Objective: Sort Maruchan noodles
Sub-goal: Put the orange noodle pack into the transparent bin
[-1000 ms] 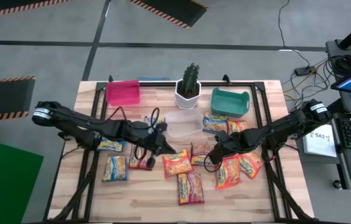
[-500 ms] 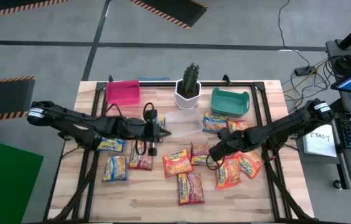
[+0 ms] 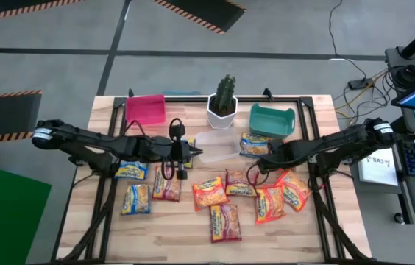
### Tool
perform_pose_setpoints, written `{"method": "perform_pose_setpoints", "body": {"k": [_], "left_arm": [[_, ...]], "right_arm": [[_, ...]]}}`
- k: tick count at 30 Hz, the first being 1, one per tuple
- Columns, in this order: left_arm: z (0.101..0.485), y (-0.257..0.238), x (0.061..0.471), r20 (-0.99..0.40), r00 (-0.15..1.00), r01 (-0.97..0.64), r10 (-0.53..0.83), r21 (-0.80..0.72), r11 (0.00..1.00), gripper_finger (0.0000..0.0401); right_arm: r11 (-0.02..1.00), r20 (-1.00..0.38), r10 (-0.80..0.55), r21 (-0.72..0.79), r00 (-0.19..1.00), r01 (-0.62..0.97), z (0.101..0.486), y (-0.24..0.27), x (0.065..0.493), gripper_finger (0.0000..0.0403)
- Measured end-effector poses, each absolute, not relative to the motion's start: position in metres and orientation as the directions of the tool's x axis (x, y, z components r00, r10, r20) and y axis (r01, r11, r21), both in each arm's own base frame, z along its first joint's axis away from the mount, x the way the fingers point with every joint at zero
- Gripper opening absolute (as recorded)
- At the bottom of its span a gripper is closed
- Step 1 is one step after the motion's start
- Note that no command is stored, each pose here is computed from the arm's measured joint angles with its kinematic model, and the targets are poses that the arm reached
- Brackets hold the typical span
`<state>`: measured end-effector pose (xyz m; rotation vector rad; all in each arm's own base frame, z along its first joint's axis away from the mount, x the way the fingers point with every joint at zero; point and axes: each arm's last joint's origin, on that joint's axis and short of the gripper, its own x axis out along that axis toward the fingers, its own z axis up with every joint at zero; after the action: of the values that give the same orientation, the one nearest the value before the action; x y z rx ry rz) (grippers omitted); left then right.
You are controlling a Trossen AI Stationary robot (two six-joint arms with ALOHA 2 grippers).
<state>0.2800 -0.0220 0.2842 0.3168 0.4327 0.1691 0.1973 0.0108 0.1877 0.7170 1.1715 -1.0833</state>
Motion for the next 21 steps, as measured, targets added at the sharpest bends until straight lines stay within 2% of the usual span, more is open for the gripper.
{"method": "perform_pose_setpoints", "body": {"k": [3, 10, 21], "left_arm": [[0.288, -0.022, 0.280, -0.374, 0.899, -0.087, 0.228, 0.357, 0.930, 0.0000], [0.302, -0.021, 0.282, -0.335, 0.914, -0.077, 0.230, 0.412, 0.908, 0.0000], [0.302, -0.021, 0.282, -0.343, 0.911, -0.072, 0.230, 0.415, 0.907, 0.0000]], "right_arm": [[0.361, -0.956, -0.291, -0.149, -0.041, 0.920, 0.182, 0.005, 0.198, 0.0342], [0.362, -0.951, -0.297, -0.199, -0.090, 0.910, 0.172, 0.004, 0.203, 0.0315], [0.361, -0.911, -0.372, -0.318, -0.178, 0.877, 0.141, 0.003, 0.216, 0.0270]]}}
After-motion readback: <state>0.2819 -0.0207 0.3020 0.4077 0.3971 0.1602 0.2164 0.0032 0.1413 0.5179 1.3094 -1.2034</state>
